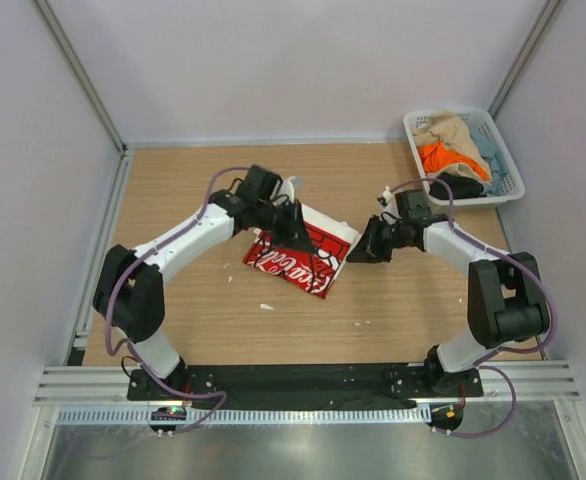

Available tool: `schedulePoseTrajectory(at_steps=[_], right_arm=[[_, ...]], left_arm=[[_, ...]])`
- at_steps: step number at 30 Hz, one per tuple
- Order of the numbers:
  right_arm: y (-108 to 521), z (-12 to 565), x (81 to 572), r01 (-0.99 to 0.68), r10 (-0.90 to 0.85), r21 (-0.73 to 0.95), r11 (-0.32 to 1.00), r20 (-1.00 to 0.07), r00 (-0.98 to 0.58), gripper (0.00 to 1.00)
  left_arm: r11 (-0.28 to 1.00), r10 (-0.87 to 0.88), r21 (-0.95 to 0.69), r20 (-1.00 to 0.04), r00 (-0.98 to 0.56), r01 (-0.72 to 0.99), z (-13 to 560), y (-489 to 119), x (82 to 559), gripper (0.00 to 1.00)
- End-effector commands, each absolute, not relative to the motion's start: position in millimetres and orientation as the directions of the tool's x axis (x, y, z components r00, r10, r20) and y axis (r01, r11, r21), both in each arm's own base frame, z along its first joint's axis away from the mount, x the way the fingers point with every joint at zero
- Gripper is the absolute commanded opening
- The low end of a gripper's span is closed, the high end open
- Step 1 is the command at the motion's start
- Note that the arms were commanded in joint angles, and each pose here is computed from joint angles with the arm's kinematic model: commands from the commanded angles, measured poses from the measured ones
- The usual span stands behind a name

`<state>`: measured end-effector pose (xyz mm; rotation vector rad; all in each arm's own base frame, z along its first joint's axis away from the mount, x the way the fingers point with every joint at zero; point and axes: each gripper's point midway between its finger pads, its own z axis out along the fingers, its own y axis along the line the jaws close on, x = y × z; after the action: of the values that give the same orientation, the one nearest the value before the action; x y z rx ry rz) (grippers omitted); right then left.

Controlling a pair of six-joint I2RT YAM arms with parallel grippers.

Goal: Fold and stack the t-shirts
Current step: Fold the tshirt

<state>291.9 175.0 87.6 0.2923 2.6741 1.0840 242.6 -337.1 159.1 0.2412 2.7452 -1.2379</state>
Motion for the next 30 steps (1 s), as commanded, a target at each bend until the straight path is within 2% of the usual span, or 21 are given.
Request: schedulePoseTrajectory(at_steps=[1,2,3,4,5,6,11,16,19,25,26,30], right_arm=[[218,114,281,-0.089,0.123,0.819,0.567,-0.191,-0.974,0.09],[224,112,276,-0.098,0.099,0.825,0.557,-0.183,-0.978,0.09],[232,106,268,-0.097,0.070,0.826,0.555,-0.162,-0.984,0.08],[234,102,266,-0.094,0.066,0.820,0.564,-0.158,-0.985,0.08],[236,96,261,-0.075,0.065,0.824,0.562,-0.134,-0.989,0.07],[242,94,256,-0.076,0.049,0.830,0.553,-0.123,-0.991,0.07],[266,83,249,-0.080,0.023,0.849,0.522,-0.108,-0.994,0.06],[280,64,245,-0.064,0.002,0.851,0.522,-0.076,-0.997,0.05],[284,56,247,-0.062,0.003,0.848,0.526,-0.075,-0.997,0.04],[274,12,229,0.019,0.028,0.805,0.594,0.003,-1.000,0.02],[268,2,220,0.053,0.042,0.793,0.607,0.035,-0.999,0.02],[256,-9,207,0.098,0.091,0.758,0.645,0.051,-0.995,0.02]], left_arm=[[0.506,0.079,-0.826,-0.243,-0.967,0.249,188,-336,292,0.04],[0.493,0.083,-0.829,-0.257,-0.963,0.264,184,-339,304,0.03],[0.470,0.108,-0.820,-0.313,-0.944,0.326,189,-345,316,0.01],[0.462,0.130,-0.819,-0.316,-0.940,0.339,183,-349,321,0.01],[0.478,0.154,-0.818,-0.281,-0.947,0.320,153,-354,330,0.00],[0.467,0.160,-0.814,-0.307,-0.938,0.346,154,-360,340,0.00],[0.483,0.168,-0.815,-0.273,-0.947,0.321,101,-374,360,0.00],[0.559,0.140,-0.792,-0.201,-0.970,0.244,55,-370,366,0.00],[0.582,0.122,-0.787,-0.163,-0.979,0.204,43,-369,366,0.00],[0.632,0.093,-0.761,-0.111,-0.989,0.145,20,-362,363,0.00],[0.635,0.097,-0.759,-0.107,-0.990,0.144,17,-360,361,0.00],[0.646,0.106,-0.748,-0.107,-0.989,0.150,12,-356,357,0.00]])
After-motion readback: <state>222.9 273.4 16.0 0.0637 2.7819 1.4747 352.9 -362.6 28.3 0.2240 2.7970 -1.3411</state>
